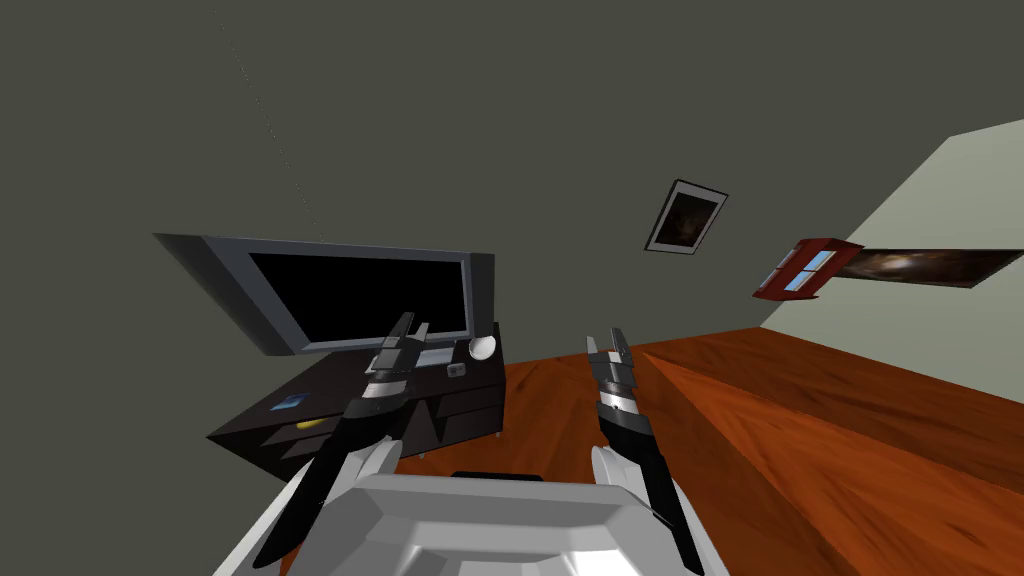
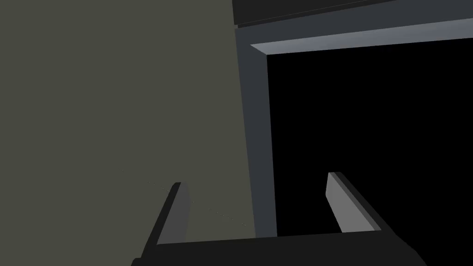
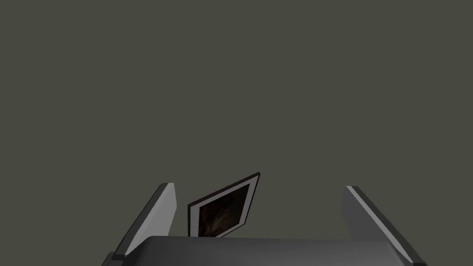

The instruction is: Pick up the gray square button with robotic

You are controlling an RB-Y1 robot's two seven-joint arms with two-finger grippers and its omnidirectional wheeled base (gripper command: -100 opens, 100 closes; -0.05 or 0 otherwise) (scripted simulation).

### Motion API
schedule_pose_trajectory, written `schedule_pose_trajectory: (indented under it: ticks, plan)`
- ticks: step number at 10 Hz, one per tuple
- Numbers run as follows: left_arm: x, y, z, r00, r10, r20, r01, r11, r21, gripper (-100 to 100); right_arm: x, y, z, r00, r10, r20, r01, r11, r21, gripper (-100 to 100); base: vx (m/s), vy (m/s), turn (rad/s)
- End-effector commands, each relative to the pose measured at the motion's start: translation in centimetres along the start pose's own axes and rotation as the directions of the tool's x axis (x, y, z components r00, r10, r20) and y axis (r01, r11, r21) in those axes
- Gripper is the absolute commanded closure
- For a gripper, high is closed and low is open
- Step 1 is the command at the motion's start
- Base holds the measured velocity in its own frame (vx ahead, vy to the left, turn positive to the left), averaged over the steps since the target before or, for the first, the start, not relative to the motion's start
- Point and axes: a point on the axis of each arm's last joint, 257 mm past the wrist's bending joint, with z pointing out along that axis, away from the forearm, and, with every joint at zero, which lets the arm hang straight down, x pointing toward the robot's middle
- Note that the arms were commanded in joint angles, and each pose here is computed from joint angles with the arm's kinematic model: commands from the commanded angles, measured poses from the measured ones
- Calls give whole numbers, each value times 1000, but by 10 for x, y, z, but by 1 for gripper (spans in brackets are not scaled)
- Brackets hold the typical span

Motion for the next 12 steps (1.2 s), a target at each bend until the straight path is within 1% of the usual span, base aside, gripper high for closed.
schedule_pose_trajectory:
  ticks: [1, 4, 6, 7, 8, 10, 11, 12]
  plan:
    - [4, 11, 1, 1000, -5, -29, 5, 1000, -31, -100, 0, 0, 0, 1000, 0, 0, 0, 1000, 0, 0, 5, 8, -26]
    - [11, 36, 3, 998, -34, -57, 28, 994, -102, -100, 0, 0, 0, 1000, 0, 0, 0, 1000, 0, 0, 11, 24, -26]
    - [15, 57, 4, 996, -64, -69, 52, 985, -167, -100, 0, 0, 0, 1000, 0, 0, 0, 1000, 0, 0, 10, 28, -32]
    - [18, 69, 5, 994, -82, -72, 66, 977, -200, -100, 0, 0, 0, 1000, 0, 0, 0, 1000, 0, 0, 12, 29, -42]
    - [18, 70, 4, 994, -82, -72, 66, 977, -204, -100, 0, 0, 0, 1000, 0, 0, 0, 1000, 0, 0, 9, 19, -15]
    - [23, 93, 5, 990, -123, -71, 100, 957, -272, -100, 0, 0, 0, 1000, 0, 0, 0, 1000, 0, 0, 12, 23, -32]
    - [23, 96, 4, 990, -123, -70, 98, 954, -284, -100, 0, 0, 0, 1000, 0, 0, 0, 1000, 0, 0, 12, 26, -22]
    - [27, 109, 4, 987, -145, -67, 116, 939, -322, -100, 0, 0, 0, 1000, 0, 0, 0, 1000, 0, 0, 13, 23, -32]
